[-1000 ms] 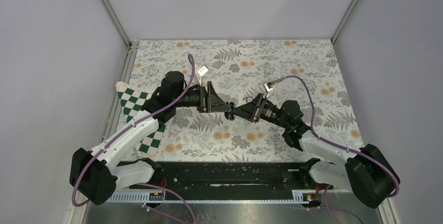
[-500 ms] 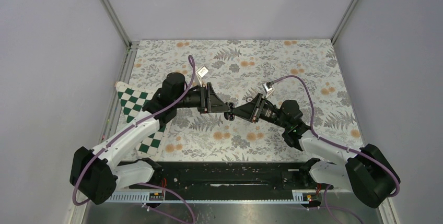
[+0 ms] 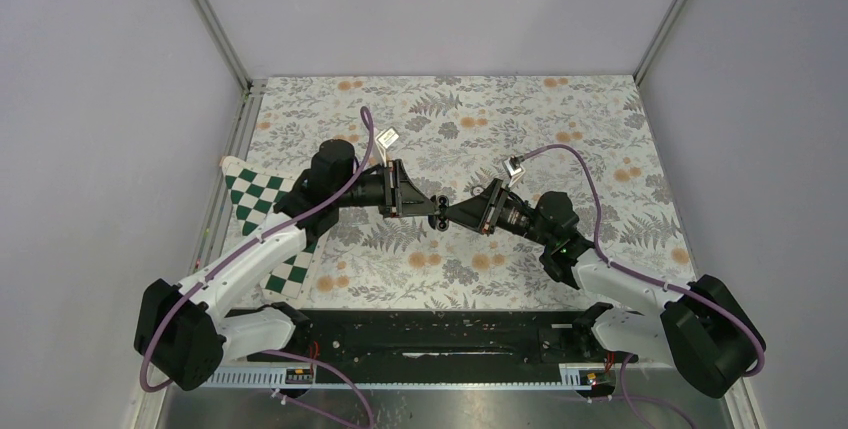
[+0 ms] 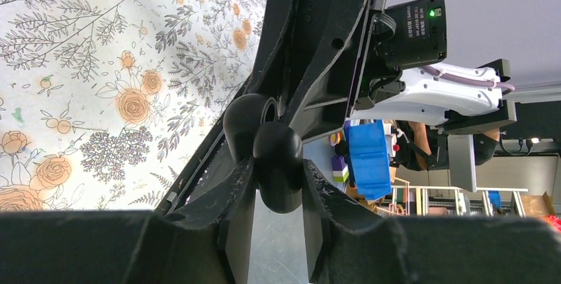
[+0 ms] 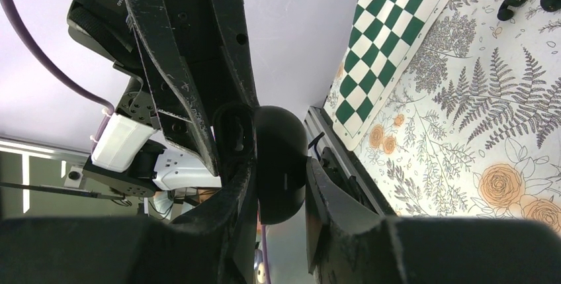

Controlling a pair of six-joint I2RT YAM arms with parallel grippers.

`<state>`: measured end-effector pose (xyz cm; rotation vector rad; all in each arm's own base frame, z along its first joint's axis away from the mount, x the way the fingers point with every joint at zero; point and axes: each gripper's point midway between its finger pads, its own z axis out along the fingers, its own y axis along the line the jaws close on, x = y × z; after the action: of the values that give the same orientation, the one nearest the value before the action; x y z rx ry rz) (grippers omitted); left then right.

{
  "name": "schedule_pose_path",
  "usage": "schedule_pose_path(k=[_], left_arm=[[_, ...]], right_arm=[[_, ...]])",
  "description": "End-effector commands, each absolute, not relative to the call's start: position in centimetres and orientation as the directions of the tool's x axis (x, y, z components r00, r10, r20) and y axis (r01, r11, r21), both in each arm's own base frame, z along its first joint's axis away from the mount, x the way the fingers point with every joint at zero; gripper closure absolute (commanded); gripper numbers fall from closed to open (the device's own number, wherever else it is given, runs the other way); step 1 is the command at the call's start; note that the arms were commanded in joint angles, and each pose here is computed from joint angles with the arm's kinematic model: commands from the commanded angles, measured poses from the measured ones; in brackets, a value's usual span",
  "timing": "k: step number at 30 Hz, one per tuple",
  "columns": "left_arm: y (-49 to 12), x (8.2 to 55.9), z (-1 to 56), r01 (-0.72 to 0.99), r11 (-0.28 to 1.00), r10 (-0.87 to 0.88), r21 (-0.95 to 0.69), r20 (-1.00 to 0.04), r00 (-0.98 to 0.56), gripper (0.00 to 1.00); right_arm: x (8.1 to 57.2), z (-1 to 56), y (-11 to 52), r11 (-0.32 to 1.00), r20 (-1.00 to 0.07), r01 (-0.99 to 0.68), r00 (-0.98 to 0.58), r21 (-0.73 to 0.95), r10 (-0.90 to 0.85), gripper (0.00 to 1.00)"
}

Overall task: Insert the wireless bluetooth earbuds into the charging case
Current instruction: Pass from the right arm to the left, then pick up the right earbud from the center of the board.

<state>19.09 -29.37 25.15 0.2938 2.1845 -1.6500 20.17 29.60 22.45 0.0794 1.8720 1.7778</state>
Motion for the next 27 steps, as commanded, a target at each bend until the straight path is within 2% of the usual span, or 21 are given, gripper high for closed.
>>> schedule_pose_path(k=[1, 3, 5, 7, 9, 13, 15, 16, 18, 23, 27], left_arm=[[-29.5, 19.3, 26.0, 0.436, 0.273, -0.066, -0.858, -0.469, -0.881, 0.90], [-29.3, 19.4, 25.6, 0.424, 0.303, -0.063, -0.854, -0.462, -0.885, 1.00], [-28.9, 19.8, 24.9, 0.406, 0.339, -0.073, -0.849, -0.454, -0.888, 1.00], [-28.2, 20.5, 23.8, 0.374, 0.384, -0.088, -0.844, -0.436, -0.896, 1.00], [-27.1, 21.2, 22.6, 0.331, 0.425, -0.104, -0.843, -0.409, -0.907, 1.00], [-24.1, 22.4, 20.5, 0.247, 0.511, -0.145, -0.823, -0.365, -0.920, 1.00], [-21.7, 23.4, 19.3, 0.190, 0.603, -0.174, -0.775, -0.360, -0.917, 1.00], [-20.4, 23.7, 18.8, 0.157, 0.642, -0.188, -0.751, -0.352, -0.917, 1.00], [-18.6, 24.4, 18.2, 0.095, 0.682, -0.235, -0.725, -0.341, -0.910, 1.00], [-16.4, 25.2, 17.9, 0.003, 0.696, -0.345, -0.718, -0.338, -0.876, 1.00], [-14.2, 25.3, 17.5, -0.076, 0.694, -0.437, -0.716, -0.335, -0.835, 1.00]], right_arm=[[20.2, 24.9, 29.8, 0.068, -0.378, -0.389, -0.819, 0.919, 0.431, 0.71], [20.1, 24.9, 29.7, 0.072, -0.383, -0.392, -0.817, 0.917, 0.432, 0.47], [20.0, 24.5, 29.5, 0.087, -0.386, -0.388, -0.814, 0.918, 0.434, 0.29], [20.0, 24.1, 29.1, 0.112, -0.394, -0.386, -0.806, 0.916, 0.441, 0.19], [19.9, 23.8, 28.7, 0.143, -0.407, -0.386, -0.795, 0.911, 0.449, 0.15], [20.3, 22.4, 27.1, 0.299, -0.484, -0.383, -0.747, 0.874, 0.455, 0.15], [20.9, 19.8, 25.5, 0.504, -0.558, -0.326, -0.712, 0.800, 0.426, 0.20], [22.2, 18.3, 23.7, 0.653, -0.623, -0.254, -0.658, 0.713, 0.424, 0.23], [22.0, 16.5, 23.4, 0.782, -0.667, -0.213, -0.675, 0.586, 0.316, 0.28], [23.6, 13.7, 27.5, 0.901, -0.640, -0.165, -0.755, 0.401, 0.147, 0.43], [26.0, 13.0, 32.3, 0.917, -0.603, -0.160, -0.791, 0.366, 0.103, 0.48]])
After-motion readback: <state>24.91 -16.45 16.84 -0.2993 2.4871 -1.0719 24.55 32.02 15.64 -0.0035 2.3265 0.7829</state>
